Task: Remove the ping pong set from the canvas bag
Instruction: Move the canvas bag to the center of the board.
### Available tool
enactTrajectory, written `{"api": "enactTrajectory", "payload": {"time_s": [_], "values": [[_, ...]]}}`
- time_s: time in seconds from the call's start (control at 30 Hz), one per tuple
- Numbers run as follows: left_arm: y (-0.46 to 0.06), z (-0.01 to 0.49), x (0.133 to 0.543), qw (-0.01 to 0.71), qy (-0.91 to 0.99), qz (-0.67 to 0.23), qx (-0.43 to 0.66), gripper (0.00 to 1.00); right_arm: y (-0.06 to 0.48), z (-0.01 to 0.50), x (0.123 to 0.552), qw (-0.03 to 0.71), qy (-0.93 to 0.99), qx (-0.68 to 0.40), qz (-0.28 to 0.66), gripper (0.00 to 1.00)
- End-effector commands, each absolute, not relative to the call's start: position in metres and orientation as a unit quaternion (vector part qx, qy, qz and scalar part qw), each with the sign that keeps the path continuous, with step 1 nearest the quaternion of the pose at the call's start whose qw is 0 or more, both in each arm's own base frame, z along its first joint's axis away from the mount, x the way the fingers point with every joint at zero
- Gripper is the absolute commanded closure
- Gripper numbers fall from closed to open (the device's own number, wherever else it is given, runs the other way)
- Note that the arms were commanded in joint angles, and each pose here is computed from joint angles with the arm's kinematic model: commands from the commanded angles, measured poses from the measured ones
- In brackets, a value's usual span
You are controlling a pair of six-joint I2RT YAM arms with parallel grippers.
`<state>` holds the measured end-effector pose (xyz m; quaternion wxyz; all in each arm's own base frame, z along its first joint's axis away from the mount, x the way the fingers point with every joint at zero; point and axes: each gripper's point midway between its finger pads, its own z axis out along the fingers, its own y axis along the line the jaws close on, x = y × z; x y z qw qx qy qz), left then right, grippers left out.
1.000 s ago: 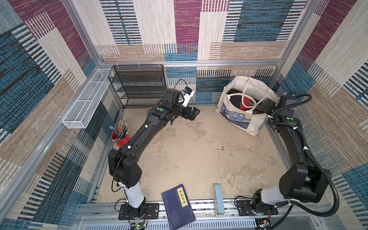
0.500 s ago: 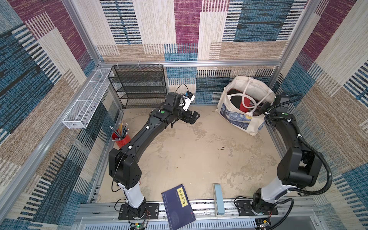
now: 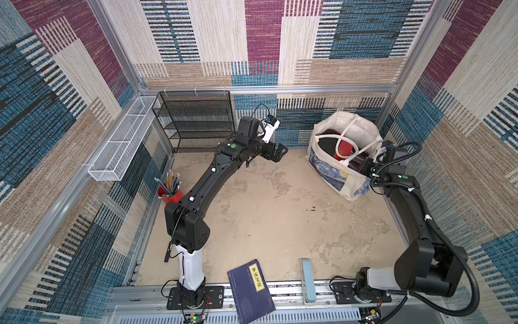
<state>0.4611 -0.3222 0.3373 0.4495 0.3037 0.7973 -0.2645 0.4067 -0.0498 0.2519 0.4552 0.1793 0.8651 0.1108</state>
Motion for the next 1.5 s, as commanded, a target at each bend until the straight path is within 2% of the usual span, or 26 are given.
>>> {"api": "enactTrajectory", "payload": {"time_s": [0.0, 0.27, 0.4, 0.53, 0.77, 0.87, 1.0, 1.03, 1.1, 1.23, 1.33, 1.4, 1.47], "values": [[-0.338, 0.341, 0.462, 0.435, 0.79, -0.298, 0.314, 0.0, -0.022, 0.257, 0.383, 0.447, 0.874, 0.12, 0.146, 1.0], [-0.396, 0.339, 0.463, 0.421, 0.759, -0.351, 0.351, 0.0, 0.009, 0.243, 0.332, 0.409, 0.894, 0.076, 0.168, 1.0], [-0.422, 0.314, 0.461, 0.416, 0.767, -0.328, 0.362, 0.0, 0.027, 0.229, 0.313, 0.383, 0.906, 0.044, 0.175, 1.0], [-0.426, 0.298, 0.483, 0.433, 0.785, -0.292, 0.332, 0.0, 0.039, 0.23, 0.31, 0.376, 0.909, 0.022, 0.179, 1.0], [-0.422, 0.3, 0.515, 0.484, 0.784, -0.252, 0.295, 0.03, 0.043, 0.229, 0.311, 0.375, 0.909, 0.015, 0.183, 1.0], [-0.428, 0.308, 0.52, 0.499, 0.766, -0.275, 0.298, 0.03, 0.044, 0.227, 0.312, 0.372, 0.91, 0.014, 0.184, 1.0], [-0.44, 0.292, 0.513, 0.469, 0.767, -0.307, 0.311, 0.09, 0.042, 0.225, 0.313, 0.371, 0.911, 0.018, 0.18, 1.0], [-0.441, 0.286, 0.513, 0.461, 0.771, -0.311, 0.312, 0.11, 0.042, 0.224, 0.313, 0.37, 0.911, 0.018, 0.179, 1.0], [-0.444, 0.273, 0.512, 0.446, 0.777, -0.317, 0.31, 0.23, 0.042, 0.223, 0.313, 0.37, 0.911, 0.018, 0.179, 1.0], [-0.451, 0.269, 0.511, 0.439, 0.772, -0.338, 0.313, 0.36, 0.042, 0.222, 0.314, 0.369, 0.912, 0.019, 0.178, 1.0], [-0.455, 0.273, 0.509, 0.439, 0.763, -0.355, 0.315, 0.69, 0.041, 0.223, 0.314, 0.372, 0.911, 0.019, 0.176, 1.0], [-0.456, 0.277, 0.507, 0.439, 0.759, -0.362, 0.316, 0.98, 0.04, 0.222, 0.315, 0.373, 0.911, 0.02, 0.174, 1.0], [-0.453, 0.283, 0.508, 0.442, 0.759, -0.362, 0.313, 1.0, 0.039, 0.222, 0.315, 0.374, 0.911, 0.021, 0.172, 1.0]]}}
